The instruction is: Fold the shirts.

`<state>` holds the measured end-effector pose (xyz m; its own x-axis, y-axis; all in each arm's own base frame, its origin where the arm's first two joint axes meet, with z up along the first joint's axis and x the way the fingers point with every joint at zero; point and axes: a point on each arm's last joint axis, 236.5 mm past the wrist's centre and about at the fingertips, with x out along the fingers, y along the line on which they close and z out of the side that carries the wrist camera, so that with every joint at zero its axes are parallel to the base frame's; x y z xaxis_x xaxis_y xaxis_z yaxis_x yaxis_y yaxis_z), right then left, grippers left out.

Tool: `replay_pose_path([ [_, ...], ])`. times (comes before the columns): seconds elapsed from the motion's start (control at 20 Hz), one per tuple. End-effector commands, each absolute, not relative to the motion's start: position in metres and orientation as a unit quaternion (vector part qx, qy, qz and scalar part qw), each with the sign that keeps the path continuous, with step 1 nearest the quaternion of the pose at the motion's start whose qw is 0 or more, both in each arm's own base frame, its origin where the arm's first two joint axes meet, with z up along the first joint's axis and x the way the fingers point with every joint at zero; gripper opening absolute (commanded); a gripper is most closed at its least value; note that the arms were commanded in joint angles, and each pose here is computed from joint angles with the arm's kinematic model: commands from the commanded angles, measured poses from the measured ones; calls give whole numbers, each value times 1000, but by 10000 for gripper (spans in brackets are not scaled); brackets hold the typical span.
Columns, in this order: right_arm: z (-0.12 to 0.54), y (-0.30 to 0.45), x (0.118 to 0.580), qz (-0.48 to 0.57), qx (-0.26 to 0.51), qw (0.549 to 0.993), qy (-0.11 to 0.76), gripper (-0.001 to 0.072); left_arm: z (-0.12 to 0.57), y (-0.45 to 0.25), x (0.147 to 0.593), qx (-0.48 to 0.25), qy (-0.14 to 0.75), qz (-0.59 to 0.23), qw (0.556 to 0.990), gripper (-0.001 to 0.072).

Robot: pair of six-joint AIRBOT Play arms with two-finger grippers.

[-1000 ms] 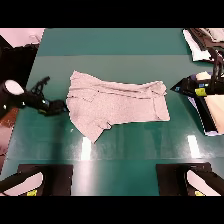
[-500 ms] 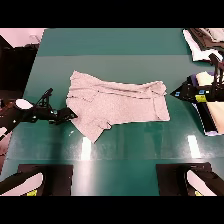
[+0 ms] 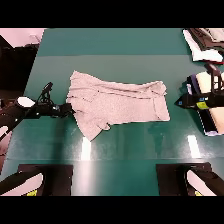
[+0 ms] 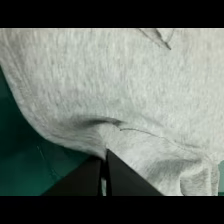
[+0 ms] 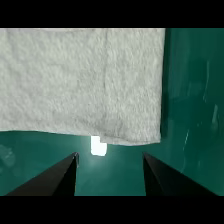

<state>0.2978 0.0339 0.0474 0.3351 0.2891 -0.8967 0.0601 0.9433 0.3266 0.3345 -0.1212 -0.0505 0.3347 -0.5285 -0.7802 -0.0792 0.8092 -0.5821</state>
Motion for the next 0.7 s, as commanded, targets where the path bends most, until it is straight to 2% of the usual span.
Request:
replay_pose_path([
  [0.0,10,35,278,61,137,780,608,450,-41,-124,339,-270,553,-156,772,21],
  [0.2,-9,73,287,117,76,802,580,450,-41,-127,334,-270,561,-162,765,21],
  [0.3,-12,82,292,133,9,807,575,450,-41,-128,332,-270,564,-164,763,21],
  [0.45,-30,86,287,145,-86,770,615,450,-41,-130,328,-267,570,-170,758,21],
  [0.65,-42,82,294,140,-150,733,649,450,-41,-131,326,-267,572,-173,756,21],
])
